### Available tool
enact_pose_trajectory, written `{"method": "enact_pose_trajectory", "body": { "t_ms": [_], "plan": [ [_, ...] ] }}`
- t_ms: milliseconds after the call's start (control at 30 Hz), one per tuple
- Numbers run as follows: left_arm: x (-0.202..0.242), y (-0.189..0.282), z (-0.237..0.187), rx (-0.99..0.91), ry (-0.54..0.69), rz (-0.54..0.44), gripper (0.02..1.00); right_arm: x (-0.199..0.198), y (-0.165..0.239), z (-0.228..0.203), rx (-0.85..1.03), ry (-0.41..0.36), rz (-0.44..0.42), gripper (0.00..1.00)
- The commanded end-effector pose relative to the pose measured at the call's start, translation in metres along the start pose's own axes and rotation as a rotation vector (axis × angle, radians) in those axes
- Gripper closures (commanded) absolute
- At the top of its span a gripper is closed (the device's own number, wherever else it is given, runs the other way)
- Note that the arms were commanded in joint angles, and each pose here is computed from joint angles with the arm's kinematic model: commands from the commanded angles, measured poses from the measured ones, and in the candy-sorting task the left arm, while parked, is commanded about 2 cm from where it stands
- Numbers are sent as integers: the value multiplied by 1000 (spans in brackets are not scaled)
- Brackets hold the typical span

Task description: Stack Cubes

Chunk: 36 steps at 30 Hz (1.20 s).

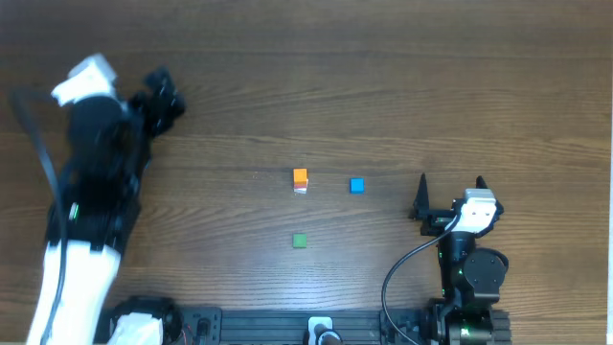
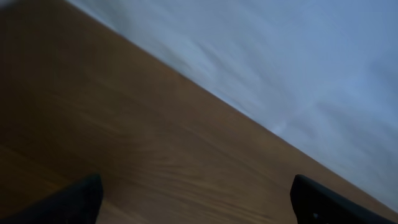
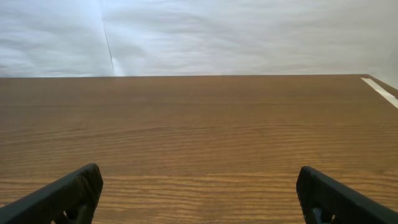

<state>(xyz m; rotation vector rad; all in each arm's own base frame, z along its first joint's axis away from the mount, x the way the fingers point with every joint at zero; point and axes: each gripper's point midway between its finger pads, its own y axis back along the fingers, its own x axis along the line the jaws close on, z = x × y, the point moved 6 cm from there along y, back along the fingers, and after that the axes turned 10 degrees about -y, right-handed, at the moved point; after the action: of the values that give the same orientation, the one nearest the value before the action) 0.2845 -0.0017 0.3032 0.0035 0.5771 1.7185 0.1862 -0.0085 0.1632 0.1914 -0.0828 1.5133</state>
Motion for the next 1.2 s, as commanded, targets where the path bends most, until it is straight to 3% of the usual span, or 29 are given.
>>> {"method": "enact_pose_trajectory", "body": {
  "t_ms": [33,267,733,900,1200],
  "plan": [
    [28,42,-7,-114,-106,-20,60,1,0,-2,2,1,8,7],
    [37,71,-37,-256,-238,-122,64,1,0,-2,1,1,8,9],
    [39,67,-99,-413,-291,-308,20,1,0,-2,2,1,8,9],
    [31,62,-122,-408,-456,-398,20,1,0,-2,2,1,8,7],
    [40,48,-150,-356,-514,-394,20,1,0,-2,2,1,8,9]
  ]
}}
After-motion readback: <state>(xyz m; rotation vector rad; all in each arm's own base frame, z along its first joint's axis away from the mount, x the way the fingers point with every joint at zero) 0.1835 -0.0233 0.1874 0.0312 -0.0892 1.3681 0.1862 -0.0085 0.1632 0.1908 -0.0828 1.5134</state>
